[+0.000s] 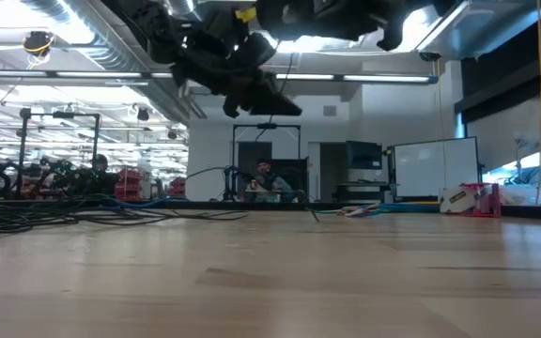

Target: Coiling cords

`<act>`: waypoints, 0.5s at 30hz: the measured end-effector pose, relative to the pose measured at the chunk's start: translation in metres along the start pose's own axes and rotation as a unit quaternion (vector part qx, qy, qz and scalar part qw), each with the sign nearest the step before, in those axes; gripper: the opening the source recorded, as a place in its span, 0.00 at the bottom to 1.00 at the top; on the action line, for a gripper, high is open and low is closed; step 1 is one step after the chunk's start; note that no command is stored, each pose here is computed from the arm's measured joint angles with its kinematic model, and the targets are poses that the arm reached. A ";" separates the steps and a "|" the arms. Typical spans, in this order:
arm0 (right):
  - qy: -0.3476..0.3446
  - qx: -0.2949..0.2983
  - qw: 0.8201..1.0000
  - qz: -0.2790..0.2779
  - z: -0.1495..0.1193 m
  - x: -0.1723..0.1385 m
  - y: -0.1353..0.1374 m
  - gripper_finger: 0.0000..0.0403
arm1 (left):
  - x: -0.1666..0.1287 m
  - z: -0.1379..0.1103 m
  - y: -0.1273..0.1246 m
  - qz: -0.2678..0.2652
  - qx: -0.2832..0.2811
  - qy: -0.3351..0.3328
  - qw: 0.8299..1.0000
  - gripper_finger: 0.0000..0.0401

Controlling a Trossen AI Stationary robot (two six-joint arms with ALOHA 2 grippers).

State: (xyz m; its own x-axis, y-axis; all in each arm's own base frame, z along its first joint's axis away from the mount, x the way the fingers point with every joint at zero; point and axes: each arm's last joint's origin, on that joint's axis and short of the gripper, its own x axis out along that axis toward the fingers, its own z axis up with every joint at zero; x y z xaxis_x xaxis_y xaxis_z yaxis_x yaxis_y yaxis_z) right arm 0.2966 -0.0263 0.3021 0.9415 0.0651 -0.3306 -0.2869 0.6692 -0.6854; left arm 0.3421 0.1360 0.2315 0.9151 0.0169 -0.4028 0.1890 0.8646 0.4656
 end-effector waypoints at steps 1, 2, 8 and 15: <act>0.002 -0.001 1.000 -0.009 0.001 -0.003 -0.002 0.02 | -0.001 -0.002 0.001 0.000 -0.014 0.003 1.000 0.00; 0.003 -0.001 1.000 -0.016 0.002 -0.006 -0.003 0.02 | -0.001 -0.004 0.002 0.000 -0.030 0.007 1.000 0.00; 0.010 0.001 0.999 -0.046 0.007 -0.016 -0.008 0.02 | -0.005 -0.013 0.007 0.004 -0.104 0.030 0.994 0.01; 0.029 0.009 0.998 -0.063 0.003 -0.017 -0.012 0.02 | -0.005 -0.013 0.009 0.022 -0.154 0.032 0.987 0.18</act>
State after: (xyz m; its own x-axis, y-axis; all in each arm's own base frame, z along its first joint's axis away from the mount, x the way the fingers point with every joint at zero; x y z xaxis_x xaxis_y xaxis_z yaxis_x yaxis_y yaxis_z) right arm 0.2845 -0.0330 0.3179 0.9580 -0.0632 -0.2796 -0.1628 0.6827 -0.7123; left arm 0.3344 0.1502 0.2281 0.8937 0.0808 -0.4414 0.0239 0.9737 0.2265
